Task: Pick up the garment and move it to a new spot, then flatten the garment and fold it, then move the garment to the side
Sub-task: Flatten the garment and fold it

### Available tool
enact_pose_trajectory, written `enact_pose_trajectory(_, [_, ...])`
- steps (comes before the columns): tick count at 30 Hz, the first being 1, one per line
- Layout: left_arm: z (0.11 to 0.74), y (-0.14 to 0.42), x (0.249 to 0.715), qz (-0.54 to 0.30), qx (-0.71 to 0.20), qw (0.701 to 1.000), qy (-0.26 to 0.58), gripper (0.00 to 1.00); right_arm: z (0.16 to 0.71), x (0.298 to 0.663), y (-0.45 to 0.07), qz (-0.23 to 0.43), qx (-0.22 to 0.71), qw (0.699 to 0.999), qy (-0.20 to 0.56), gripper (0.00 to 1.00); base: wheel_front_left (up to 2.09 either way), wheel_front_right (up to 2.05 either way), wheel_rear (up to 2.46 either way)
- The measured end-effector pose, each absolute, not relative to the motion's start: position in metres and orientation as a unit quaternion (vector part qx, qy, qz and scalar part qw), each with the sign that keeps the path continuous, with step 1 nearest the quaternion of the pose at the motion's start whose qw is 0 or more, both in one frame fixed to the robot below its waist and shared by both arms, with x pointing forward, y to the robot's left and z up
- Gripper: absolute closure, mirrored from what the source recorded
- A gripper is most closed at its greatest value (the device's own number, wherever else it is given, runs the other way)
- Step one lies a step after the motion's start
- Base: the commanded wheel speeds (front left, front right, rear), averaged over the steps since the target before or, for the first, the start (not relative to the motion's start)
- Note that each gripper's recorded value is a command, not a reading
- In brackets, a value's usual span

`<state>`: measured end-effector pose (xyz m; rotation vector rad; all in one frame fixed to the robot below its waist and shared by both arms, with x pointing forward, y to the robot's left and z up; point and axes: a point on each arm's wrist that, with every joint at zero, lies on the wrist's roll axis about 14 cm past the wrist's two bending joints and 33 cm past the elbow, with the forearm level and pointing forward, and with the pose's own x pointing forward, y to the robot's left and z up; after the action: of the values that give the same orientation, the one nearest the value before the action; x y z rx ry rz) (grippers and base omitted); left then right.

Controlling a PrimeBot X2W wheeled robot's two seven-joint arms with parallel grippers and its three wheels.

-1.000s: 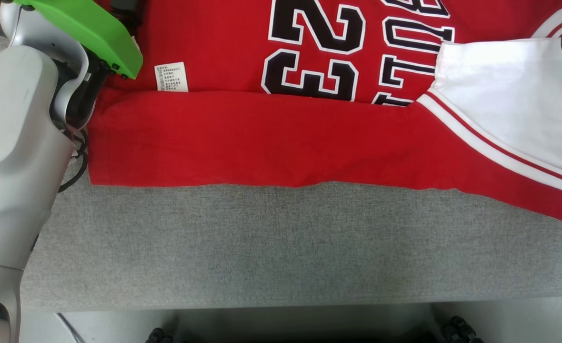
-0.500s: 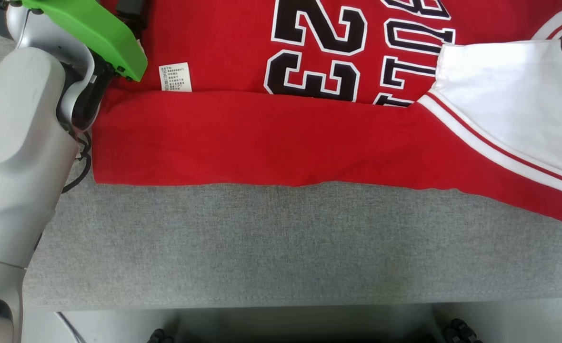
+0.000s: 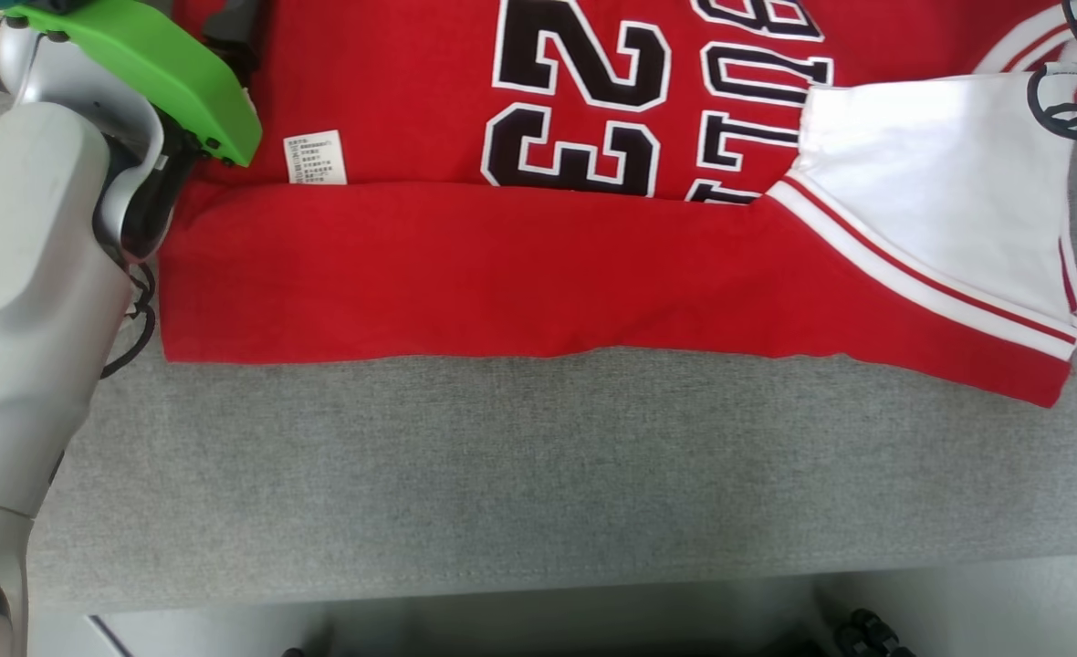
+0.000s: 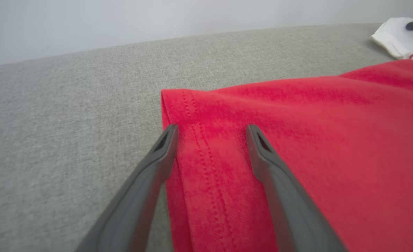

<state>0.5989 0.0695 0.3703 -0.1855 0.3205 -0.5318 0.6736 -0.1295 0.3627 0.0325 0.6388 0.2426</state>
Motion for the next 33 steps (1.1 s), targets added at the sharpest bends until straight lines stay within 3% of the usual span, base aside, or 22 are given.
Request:
enact_pose_trajectory(22, [0.37,0.072,0.62,-0.219,-0.141,0.949,0.176,0.0,0.377,0.666,-0.139,0.121,-0.009,0.949,0.291,1.0,0.0,0.0,0.0])
enact_pose_trajectory(23, [0.37,0.07,0.62,-0.221,-0.141,0.949,0.176,0.39,0.377,0.666,-0.139,0.121,-0.01,0.949,0.291,1.0,0.0,0.0,0.0])
enact_pose_trajectory(25, [0.372,0.065,0.62,-0.226,-0.142,0.948,0.175,0.67,0.377,0.665,-0.14,0.121,-0.011,0.949,0.292,1.0,0.0,0.0,0.0])
enact_pose_trajectory(26, [0.372,0.064,0.62,-0.227,-0.142,0.948,0.175,1.0,0.376,0.665,-0.14,0.12,-0.012,0.949,0.292,1.0,0.0,0.0,0.0])
enact_pose_trajectory(33, [0.376,0.062,0.618,-0.232,-0.138,0.948,0.167,1.0,0.379,0.663,-0.139,0.125,-0.022,0.95,0.286,1.0,0.0,0.0,0.0])
